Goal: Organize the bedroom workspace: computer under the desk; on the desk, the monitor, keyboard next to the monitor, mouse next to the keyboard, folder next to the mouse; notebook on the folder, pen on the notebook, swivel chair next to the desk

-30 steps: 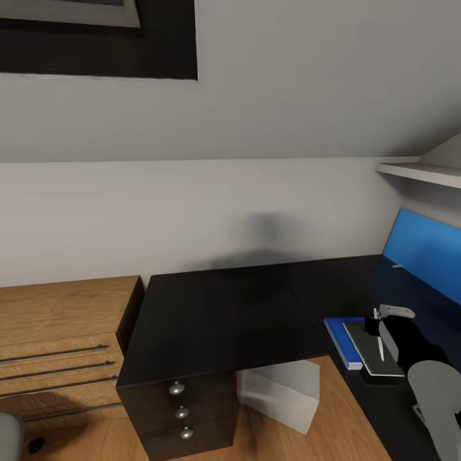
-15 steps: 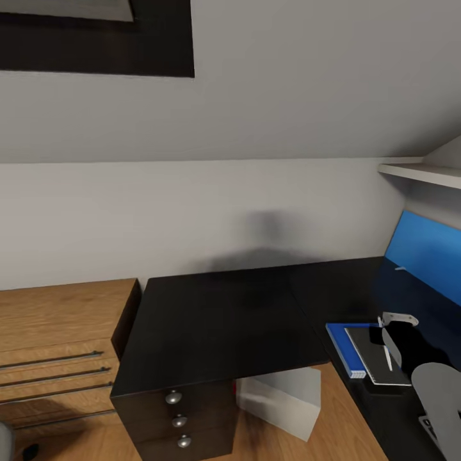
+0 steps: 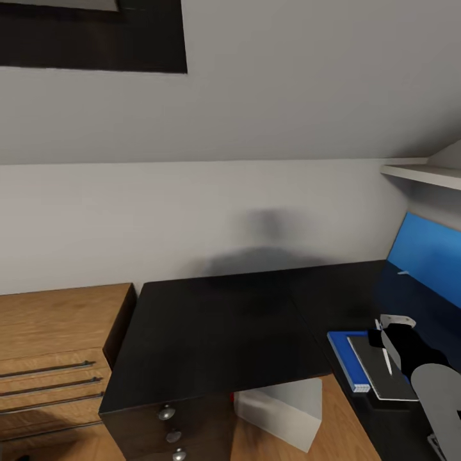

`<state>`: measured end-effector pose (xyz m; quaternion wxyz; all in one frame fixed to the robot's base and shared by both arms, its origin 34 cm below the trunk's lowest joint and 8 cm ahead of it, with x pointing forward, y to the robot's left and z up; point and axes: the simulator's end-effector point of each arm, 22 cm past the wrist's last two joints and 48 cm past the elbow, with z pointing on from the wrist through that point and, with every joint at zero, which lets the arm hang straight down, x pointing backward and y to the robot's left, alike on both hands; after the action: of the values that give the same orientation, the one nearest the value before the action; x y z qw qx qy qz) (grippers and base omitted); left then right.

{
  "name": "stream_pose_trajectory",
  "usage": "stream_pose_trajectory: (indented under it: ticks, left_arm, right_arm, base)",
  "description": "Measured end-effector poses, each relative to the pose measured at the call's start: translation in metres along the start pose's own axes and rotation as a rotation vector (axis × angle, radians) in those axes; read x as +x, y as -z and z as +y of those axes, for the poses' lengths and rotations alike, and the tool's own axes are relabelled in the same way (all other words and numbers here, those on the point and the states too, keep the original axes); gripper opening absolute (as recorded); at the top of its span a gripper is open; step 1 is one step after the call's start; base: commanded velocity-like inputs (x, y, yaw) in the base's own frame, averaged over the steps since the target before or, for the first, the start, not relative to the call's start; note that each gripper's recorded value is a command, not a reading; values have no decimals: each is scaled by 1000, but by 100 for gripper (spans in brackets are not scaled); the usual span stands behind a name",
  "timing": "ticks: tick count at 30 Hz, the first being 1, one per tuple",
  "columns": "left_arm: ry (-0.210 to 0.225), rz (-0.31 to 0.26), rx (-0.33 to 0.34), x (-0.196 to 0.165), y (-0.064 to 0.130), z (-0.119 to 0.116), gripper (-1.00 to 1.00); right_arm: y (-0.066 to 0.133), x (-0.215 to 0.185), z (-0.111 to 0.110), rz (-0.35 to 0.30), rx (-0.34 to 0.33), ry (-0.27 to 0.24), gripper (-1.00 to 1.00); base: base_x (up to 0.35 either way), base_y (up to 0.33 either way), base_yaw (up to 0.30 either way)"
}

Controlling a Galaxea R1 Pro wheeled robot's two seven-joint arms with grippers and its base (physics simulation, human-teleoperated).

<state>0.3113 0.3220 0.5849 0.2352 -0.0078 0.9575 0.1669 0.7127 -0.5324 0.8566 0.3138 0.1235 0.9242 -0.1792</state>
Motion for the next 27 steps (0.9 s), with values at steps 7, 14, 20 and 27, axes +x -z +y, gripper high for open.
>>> stream_pose_trajectory:
  ticks: [7, 14, 20, 27]
  left_arm:
    - [2, 0, 4, 0, 1, -3, 100]
    - [0, 4, 5, 1, 1, -4, 100]
    - [2, 2, 4, 0, 1, -4, 100]
    - [6, 0, 3, 1, -2, -5, 100]
  right_arm:
    - [0, 0, 0, -3, 0, 0, -100]
    - [0, 1, 0, -1, 1, 7, -100]
    - [0, 2, 3, 3, 8, 49, -100]
    - [-11, 39, 12, 80, 9, 132, -100]
  base:
    - [195, -72, 0]
    - [60, -27, 0]
    - [9, -4, 0]
    - [0, 0, 0]
